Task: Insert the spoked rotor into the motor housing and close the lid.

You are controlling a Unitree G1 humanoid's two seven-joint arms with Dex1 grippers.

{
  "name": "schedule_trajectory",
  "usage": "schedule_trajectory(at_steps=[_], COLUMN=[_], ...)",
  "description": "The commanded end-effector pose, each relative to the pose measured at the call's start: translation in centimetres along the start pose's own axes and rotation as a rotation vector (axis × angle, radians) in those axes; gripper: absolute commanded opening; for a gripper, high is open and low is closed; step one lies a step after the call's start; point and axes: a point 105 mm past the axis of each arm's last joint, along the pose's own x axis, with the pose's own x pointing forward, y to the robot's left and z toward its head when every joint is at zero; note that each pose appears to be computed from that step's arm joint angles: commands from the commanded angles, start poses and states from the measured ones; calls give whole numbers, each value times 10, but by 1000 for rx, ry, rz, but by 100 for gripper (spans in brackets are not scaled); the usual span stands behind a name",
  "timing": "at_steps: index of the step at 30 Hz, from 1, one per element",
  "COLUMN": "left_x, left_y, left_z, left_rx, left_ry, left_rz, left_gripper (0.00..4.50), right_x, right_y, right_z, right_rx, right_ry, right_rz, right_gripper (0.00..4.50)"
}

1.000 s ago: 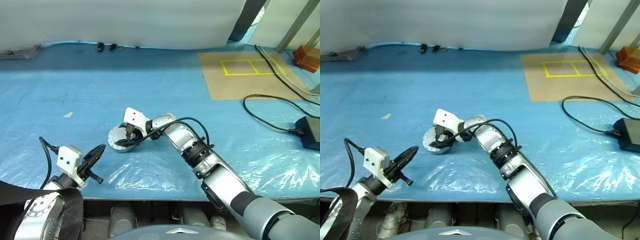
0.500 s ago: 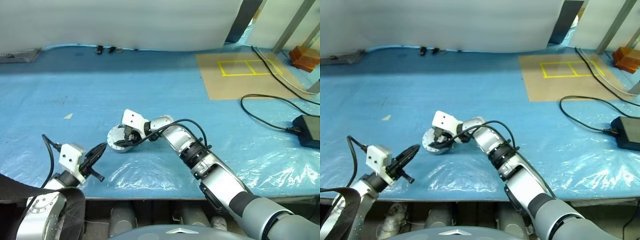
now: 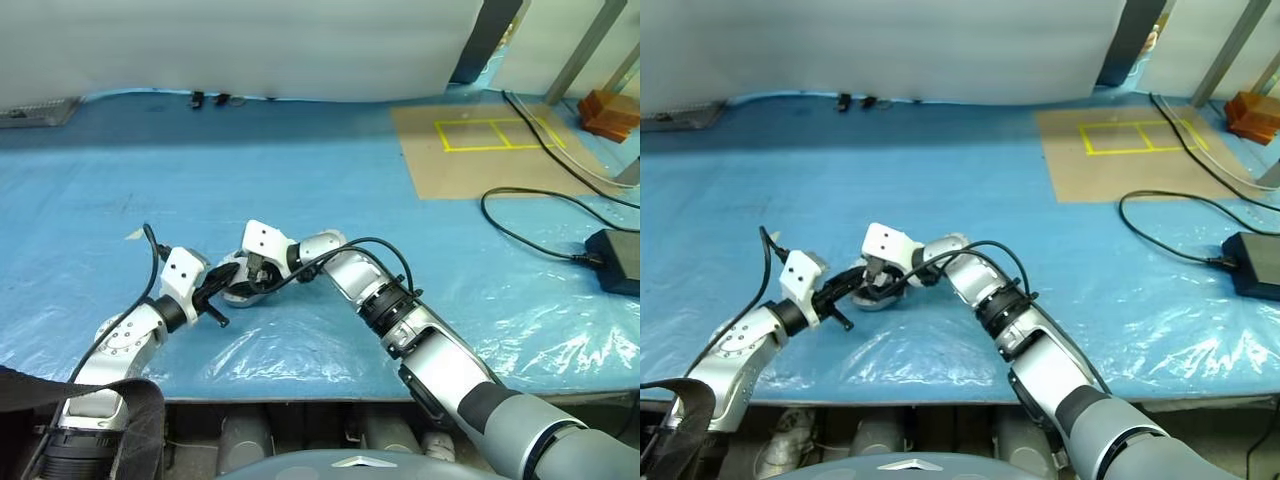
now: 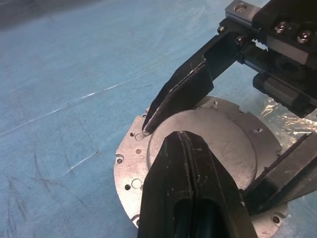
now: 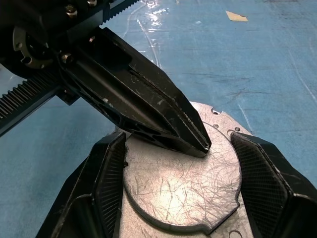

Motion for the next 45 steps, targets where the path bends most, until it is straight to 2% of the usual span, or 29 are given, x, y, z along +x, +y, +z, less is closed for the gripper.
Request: schedule_trajectory(at_steps=[1,4,5,11,15,24,30,45], left_x=[-2,-1,-1,2,1,-4,-5,-3], left_y=[-14,-14,-13,-13,-13,-7,-7,-8], left_z=[-24,-25,-25,-22,-23,-27,-27,-27], left_rx=[-53,-50,-49,-45,-43,-34,-33,-36], left_ry=[110,115,114,102,101,107,107,96], left_rz=[-64,-66,-65,-66,-63,-34,-38,-44], left_gripper=[0,0,0,0,0,0,0,0], right_x=[-1,-3,-4,-14,-27,-39,-44,-52], right_y=[-1,-3,-4,-3,-1,-20,-26,-11], right_z=[-33,-26,-24,-1,7,-10,-23,-45], right_rx=[34,32,32,-15,43,165,311,733], right_ry=[118,76,66,-76,-157,-109,-53,60], right_rz=[-31,-44,-46,14,92,-8,-46,30], right_gripper=[334,433,449,449,449,449,449,449])
